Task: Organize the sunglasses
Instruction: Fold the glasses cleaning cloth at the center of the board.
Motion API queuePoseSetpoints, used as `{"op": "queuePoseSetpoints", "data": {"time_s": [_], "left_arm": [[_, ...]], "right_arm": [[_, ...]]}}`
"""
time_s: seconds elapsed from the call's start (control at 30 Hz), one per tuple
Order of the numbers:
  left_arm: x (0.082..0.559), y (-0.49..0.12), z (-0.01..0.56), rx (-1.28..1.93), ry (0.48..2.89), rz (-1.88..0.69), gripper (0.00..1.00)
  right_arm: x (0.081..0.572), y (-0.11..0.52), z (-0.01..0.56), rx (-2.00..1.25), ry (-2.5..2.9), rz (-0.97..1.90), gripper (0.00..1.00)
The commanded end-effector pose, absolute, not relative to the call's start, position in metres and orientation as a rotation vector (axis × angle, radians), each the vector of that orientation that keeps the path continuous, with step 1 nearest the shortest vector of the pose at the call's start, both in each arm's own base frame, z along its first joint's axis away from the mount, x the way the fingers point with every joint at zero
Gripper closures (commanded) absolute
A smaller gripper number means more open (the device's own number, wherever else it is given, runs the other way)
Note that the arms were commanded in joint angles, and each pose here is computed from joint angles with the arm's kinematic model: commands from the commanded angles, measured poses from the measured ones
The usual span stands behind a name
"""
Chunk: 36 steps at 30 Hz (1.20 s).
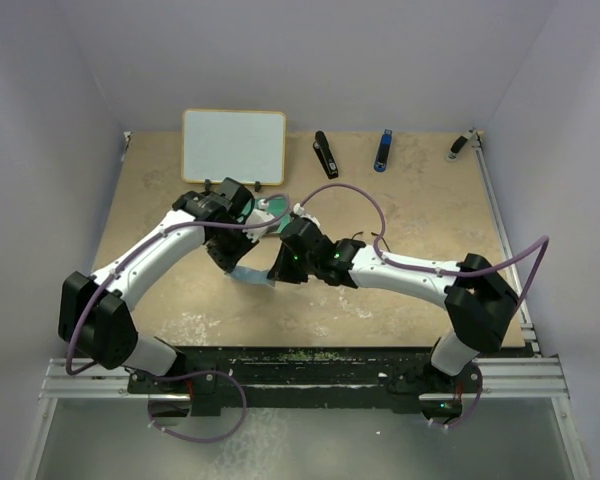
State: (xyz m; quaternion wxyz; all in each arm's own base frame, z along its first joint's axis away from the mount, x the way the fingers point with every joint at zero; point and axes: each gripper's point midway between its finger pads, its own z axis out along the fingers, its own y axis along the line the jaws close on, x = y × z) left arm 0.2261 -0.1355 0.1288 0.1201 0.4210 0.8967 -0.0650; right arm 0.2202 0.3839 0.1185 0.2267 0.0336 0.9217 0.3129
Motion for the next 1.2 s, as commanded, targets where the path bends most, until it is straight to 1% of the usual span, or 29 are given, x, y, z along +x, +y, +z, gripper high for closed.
{"op": "queuePoseSetpoints", "data": {"time_s": [0.0, 0.3, 0.67, 0.9, 1.17], "left_arm": [[0.246, -0.13, 0.124, 1.19, 2.625, -0.15, 0.96], [0.265, -0.135, 0.118, 1.173, 2.632, -0.153, 0.96], [0.305, -0.148, 0.102, 1.171, 2.621, -0.112, 0.96], [0.33, -0.145, 0.091, 1.16, 2.617, -0.03, 0.96], [0.345, -0.143, 0.087, 1.15, 2.617, 0.014, 0.96]], "right_arm": [[0.221, 0.389, 0.128, 0.092, 2.524, 0.9, 1.0], [0.245, 0.393, 0.118, 0.091, 2.531, 0.893, 1.0], [0.28, 0.389, 0.122, 0.102, 2.495, 0.873, 1.0], [0.294, 0.392, 0.107, 0.076, 2.522, 0.862, 1.0], [0.304, 0.381, 0.081, 0.099, 2.563, 0.837, 1.0]]}}
